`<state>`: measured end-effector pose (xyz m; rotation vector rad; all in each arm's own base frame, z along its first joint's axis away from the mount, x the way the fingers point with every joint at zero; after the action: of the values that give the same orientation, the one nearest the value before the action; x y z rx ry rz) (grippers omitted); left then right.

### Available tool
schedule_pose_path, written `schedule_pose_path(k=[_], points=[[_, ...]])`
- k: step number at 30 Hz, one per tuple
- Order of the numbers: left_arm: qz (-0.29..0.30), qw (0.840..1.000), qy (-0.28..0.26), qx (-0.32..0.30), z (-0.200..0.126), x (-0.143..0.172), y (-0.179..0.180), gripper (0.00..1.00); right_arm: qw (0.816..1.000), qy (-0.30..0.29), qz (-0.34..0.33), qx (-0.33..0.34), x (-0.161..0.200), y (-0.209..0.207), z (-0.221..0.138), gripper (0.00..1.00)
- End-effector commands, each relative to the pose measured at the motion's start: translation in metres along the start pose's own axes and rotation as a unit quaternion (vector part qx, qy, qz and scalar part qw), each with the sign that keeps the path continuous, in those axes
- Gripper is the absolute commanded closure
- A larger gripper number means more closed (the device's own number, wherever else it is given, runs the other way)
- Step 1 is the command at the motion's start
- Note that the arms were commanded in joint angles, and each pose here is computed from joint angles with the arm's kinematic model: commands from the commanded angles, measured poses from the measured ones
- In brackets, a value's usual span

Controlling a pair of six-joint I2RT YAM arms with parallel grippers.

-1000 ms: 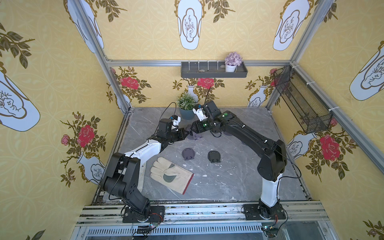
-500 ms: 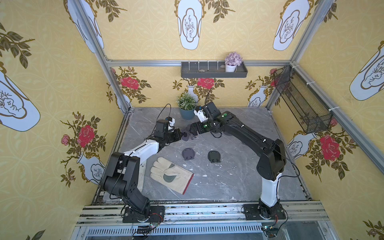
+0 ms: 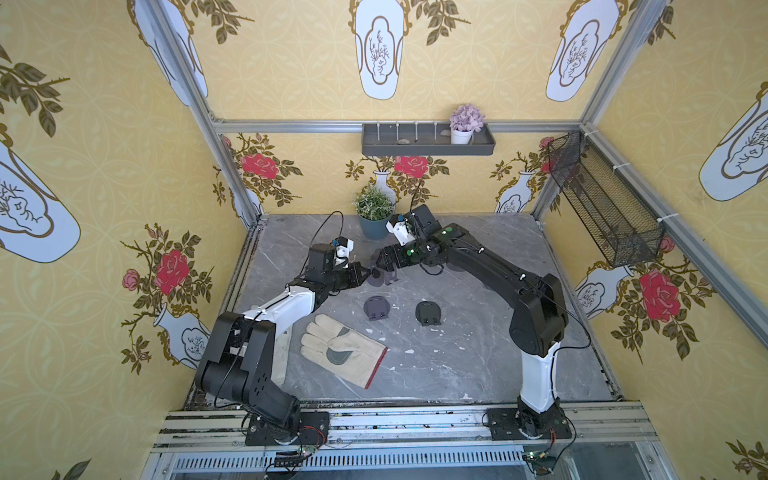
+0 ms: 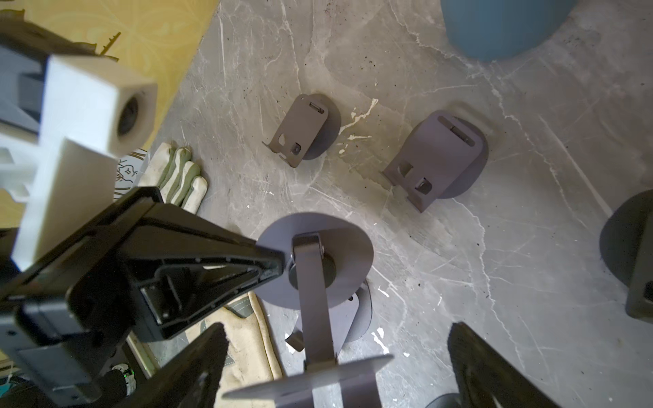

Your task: Open the phone stand

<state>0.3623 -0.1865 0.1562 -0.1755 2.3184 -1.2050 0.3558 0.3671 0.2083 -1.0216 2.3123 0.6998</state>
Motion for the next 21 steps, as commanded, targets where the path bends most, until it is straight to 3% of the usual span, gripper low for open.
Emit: schedule_pose_path(k=[1,8,15,18,21], points=[[0.012,0.998,0.003,0.059,-0.0044,0.001,-0.0148,1.0,1.0,-0.022,0.001,-0.022,-0.008,0.0031,-0.0017,0.02],[-0.001,0.995,-0.005,0.097,-0.0107,-0.0006,-0.0193,1.0,0.999,-0.017,-0.001,-0.032,-0.0028,0.0072,-0.0025,0.03],[-0.01,0.995,-0.011,0.103,-0.0086,-0.0056,-0.0214,1.0,0.999,-0.01,-0.01,-0.032,-0.0007,0.0102,-0.0017,0.11],[-0.013,0.994,-0.012,0.108,-0.0074,-0.0072,-0.0229,1.0,0.999,-0.009,-0.014,-0.033,-0.0008,0.0109,-0.0014,0.22],[-0.013,0.994,-0.013,0.108,-0.0074,-0.008,-0.023,1.0,0.999,-0.009,-0.017,-0.028,-0.0018,0.0114,-0.0009,0.41]])
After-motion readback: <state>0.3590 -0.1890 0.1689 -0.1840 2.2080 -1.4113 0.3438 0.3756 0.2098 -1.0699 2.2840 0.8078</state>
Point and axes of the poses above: each gripper's point midway between its finger pads, its own z axis out along the fingers, its own y axis along the line the jaws close on, x = y × z, the point moved 3 cm from there along -z, back along the fingers, and after that the axes turned 14 degrees about -z, right-handed, at the moved point
